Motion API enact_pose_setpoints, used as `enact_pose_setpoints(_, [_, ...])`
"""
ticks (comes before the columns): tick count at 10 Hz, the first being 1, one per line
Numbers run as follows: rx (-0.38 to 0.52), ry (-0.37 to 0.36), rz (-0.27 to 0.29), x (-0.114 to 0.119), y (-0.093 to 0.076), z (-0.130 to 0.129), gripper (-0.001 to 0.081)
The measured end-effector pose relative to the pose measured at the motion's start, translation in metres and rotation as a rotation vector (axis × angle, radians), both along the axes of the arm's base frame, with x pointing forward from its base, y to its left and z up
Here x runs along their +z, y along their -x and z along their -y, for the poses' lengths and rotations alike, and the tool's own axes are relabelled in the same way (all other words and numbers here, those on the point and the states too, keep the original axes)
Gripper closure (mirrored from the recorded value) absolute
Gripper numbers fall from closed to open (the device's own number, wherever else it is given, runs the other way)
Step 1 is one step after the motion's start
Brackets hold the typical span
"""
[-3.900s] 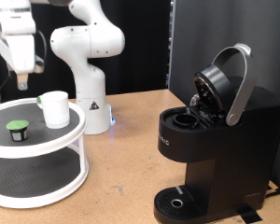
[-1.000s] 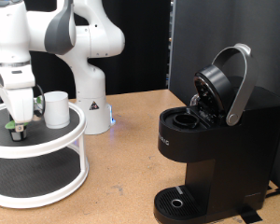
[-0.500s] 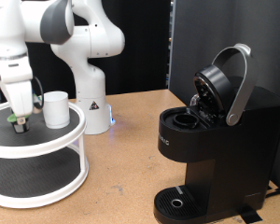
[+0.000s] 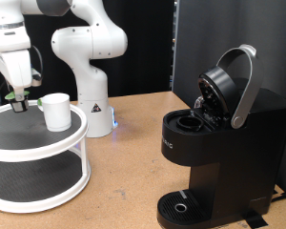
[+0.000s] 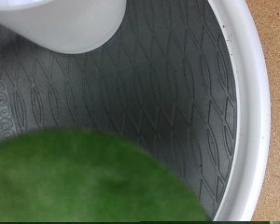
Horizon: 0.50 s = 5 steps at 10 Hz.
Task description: Make a cup of coffee with the keurig machine
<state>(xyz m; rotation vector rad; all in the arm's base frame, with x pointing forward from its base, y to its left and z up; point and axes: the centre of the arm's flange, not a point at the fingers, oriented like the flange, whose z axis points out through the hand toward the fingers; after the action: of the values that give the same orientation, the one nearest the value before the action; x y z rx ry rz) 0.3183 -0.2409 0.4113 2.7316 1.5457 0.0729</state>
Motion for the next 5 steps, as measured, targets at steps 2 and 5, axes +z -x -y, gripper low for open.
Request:
enact_pose_setpoints(2, [-0.001,-0.004,-0.001,-0.0017,0.0003,-0.0008,0.0323])
enact_pose_setpoints(5, [-0.019,-0.044,0.019,0.0027,-0.0012,-0.0044,0.0323])
